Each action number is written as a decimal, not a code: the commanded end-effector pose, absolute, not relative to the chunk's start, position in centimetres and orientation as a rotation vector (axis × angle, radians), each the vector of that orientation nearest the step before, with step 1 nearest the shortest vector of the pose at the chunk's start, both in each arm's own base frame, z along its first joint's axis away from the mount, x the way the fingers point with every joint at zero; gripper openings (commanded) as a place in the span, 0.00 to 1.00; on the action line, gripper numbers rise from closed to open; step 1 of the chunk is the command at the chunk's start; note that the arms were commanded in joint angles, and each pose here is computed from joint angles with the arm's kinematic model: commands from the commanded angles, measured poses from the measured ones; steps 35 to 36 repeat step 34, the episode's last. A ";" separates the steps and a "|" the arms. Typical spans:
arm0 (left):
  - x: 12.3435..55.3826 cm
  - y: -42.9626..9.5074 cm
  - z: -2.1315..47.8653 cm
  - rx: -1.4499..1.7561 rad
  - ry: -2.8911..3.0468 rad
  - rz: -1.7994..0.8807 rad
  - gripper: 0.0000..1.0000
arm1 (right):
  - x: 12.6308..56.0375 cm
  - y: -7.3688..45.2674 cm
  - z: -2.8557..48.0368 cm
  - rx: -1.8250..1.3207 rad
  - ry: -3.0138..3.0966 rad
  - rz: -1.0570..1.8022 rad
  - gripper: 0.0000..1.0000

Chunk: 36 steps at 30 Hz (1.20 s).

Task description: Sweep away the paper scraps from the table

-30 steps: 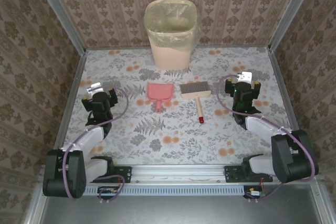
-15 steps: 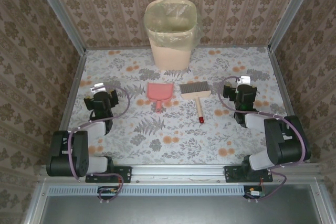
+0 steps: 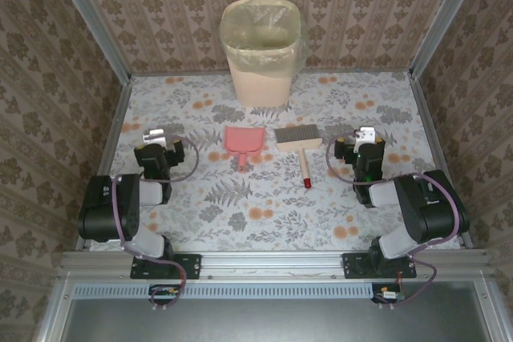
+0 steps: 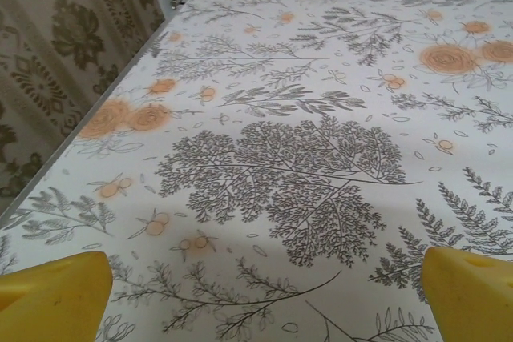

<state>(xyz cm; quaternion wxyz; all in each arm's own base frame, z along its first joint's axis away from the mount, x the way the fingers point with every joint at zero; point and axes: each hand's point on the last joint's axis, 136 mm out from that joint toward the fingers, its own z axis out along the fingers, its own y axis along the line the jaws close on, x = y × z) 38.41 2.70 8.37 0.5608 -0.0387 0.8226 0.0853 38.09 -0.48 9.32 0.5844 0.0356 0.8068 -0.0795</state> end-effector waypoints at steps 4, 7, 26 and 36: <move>39.6 1.5 9.6 -0.018 1.909 0.179 1.00 | 39.7 -0.8 9.9 0.096 1.899 -0.120 1.00; 39.6 1.4 9.7 -0.014 1.906 0.178 1.00 | 39.7 -1.0 10.0 0.102 1.901 -0.116 1.00; 39.7 1.4 9.5 -0.013 1.914 0.180 1.00 | 39.8 -0.9 9.9 0.098 1.906 -0.094 1.00; 39.6 1.3 9.7 -0.012 1.908 0.177 1.00 | 39.8 -1.0 9.9 0.098 1.907 -0.093 1.00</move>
